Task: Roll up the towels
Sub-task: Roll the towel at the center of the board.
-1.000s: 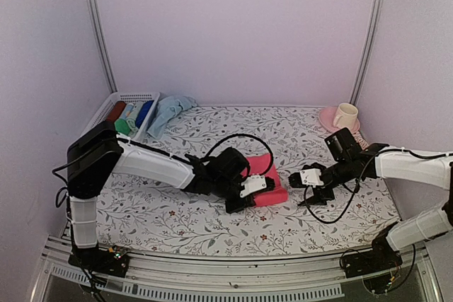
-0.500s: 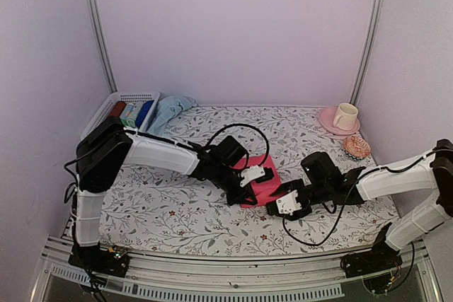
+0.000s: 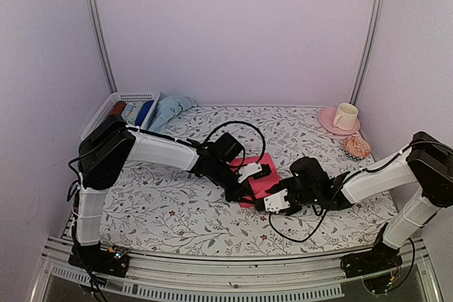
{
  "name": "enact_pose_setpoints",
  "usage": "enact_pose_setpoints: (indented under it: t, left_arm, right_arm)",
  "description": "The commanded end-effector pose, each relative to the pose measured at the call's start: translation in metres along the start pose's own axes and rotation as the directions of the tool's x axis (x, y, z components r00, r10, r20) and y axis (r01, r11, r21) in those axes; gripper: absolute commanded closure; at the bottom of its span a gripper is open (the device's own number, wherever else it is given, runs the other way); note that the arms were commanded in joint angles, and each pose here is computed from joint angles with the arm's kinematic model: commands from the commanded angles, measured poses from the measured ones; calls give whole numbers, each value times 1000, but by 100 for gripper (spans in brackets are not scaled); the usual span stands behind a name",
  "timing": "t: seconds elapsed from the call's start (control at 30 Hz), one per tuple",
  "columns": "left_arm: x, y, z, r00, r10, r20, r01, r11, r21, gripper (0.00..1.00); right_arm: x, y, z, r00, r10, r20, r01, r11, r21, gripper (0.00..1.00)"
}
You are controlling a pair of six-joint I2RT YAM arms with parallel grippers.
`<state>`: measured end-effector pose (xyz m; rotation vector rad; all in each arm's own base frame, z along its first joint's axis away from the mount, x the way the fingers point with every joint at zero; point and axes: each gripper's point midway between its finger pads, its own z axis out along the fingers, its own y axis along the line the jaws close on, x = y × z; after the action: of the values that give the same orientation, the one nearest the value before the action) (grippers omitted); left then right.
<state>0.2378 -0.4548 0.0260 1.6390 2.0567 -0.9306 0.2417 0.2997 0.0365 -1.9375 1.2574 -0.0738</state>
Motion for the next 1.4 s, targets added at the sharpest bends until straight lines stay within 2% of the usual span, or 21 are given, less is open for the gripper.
enact_pose_setpoints:
  t: [0.0,0.2,0.37,0.5,0.63,0.9,1.13,1.37]
  left_arm:
    - [50,2,13,985,-101,-139,106,994,24,96]
    - [48,3,8,986,-100,-133,103,994,18,89]
    - [38,9,-3,990,-81,-111,78,996,-31,69]
    - [20,16,-25,998,-42,-56,35,992,-122,48]
    - [-4,22,-60,1000,22,21,-15,966,-258,42]
    - [-9,5,-105,970,204,134,-134,904,-405,39]
    - [7,-15,-95,926,374,59,-289,799,-527,40]
    - [9,-35,-87,854,519,44,-400,707,-583,42]
  right_arm:
    - [6,-8,9,999,11,-52,-10,1000,29,63]
    - [14,3,14,996,13,-86,-14,1000,-6,75]
    - [14,15,14,995,26,-93,-33,997,-73,80]
    - [10,16,12,995,52,-82,-61,992,-106,80]
    - [2,17,11,994,85,-71,-95,983,-155,84]
    - [-12,30,2,980,189,-64,-200,920,-337,85]
    - [-21,25,-12,944,322,-70,-314,813,-491,85]
    - [-22,36,-11,912,382,-151,-390,691,-608,85]
